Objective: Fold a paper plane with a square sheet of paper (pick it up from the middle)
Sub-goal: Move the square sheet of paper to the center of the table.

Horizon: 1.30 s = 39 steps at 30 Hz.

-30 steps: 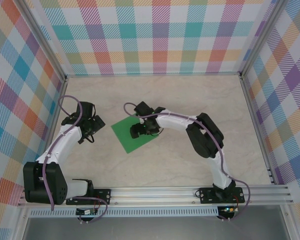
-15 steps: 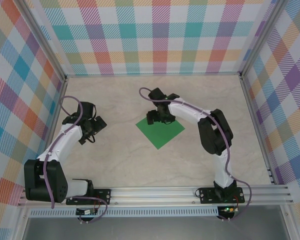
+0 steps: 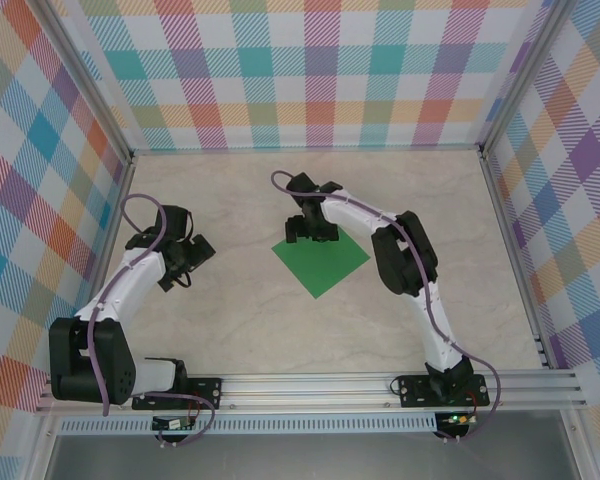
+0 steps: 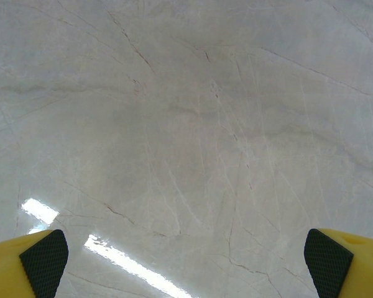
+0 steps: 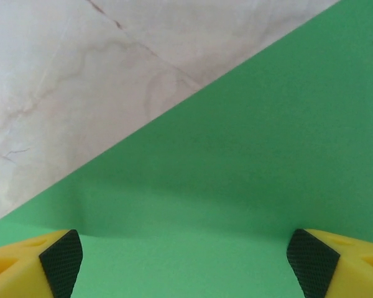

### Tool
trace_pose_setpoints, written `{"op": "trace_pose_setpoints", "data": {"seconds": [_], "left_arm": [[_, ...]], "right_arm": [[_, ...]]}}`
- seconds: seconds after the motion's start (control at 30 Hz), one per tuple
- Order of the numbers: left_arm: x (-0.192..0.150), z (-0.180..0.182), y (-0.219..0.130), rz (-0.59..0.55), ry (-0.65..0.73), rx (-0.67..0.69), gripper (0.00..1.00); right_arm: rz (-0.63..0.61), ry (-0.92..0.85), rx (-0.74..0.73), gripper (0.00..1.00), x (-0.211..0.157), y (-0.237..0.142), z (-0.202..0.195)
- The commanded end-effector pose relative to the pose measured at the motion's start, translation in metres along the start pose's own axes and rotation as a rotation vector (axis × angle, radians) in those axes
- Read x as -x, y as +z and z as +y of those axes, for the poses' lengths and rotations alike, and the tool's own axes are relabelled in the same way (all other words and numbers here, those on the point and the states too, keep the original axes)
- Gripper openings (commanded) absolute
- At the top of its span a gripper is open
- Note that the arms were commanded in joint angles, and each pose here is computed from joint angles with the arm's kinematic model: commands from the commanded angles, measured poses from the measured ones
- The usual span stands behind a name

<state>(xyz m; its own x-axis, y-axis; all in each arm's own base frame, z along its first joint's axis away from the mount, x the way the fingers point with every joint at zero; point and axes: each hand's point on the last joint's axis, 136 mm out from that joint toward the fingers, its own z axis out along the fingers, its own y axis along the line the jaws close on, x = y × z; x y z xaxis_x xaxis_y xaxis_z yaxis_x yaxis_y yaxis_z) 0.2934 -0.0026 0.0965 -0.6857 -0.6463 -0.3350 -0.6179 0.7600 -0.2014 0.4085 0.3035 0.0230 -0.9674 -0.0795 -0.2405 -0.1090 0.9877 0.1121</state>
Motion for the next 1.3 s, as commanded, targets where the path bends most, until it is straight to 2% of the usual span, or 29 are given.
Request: {"op": "trace_pose_setpoints", "data": {"seconds": [0.0,0.23,0.43,0.53,0.6,0.8,1.27], "left_arm": [[-0.005,0.002,0.010,0.038,-0.015,-0.003,1.00],[-0.014,-0.007,0.021,0.094,-0.012,-0.039,1.00],[-0.020,-0.016,0.026,0.134,-0.007,-0.074,1.00],[-0.024,-0.017,0.027,0.142,-0.002,-0.077,1.00],[-0.026,-0.016,0.028,0.145,-0.001,-0.078,1.00],[-0.032,-0.016,0.033,0.167,0.002,-0.080,1.00],[-0.035,-0.015,0.038,0.183,0.007,-0.067,1.00]], "right_arm": [[0.147,0.097,-0.112,0.91,-0.053,0.008,-0.037],[0.210,0.200,-0.199,0.91,-0.118,-0.004,-0.080],[0.155,0.119,-0.197,0.93,-0.097,-0.034,-0.077],[0.155,0.150,-0.185,1.00,-0.097,-0.050,-0.073],[0.181,0.196,-0.183,1.00,-0.104,-0.054,-0.072],[0.260,0.285,-0.150,1.00,-0.125,-0.045,-0.065],[0.355,0.244,-0.225,0.98,-0.145,-0.012,-0.073]]}}
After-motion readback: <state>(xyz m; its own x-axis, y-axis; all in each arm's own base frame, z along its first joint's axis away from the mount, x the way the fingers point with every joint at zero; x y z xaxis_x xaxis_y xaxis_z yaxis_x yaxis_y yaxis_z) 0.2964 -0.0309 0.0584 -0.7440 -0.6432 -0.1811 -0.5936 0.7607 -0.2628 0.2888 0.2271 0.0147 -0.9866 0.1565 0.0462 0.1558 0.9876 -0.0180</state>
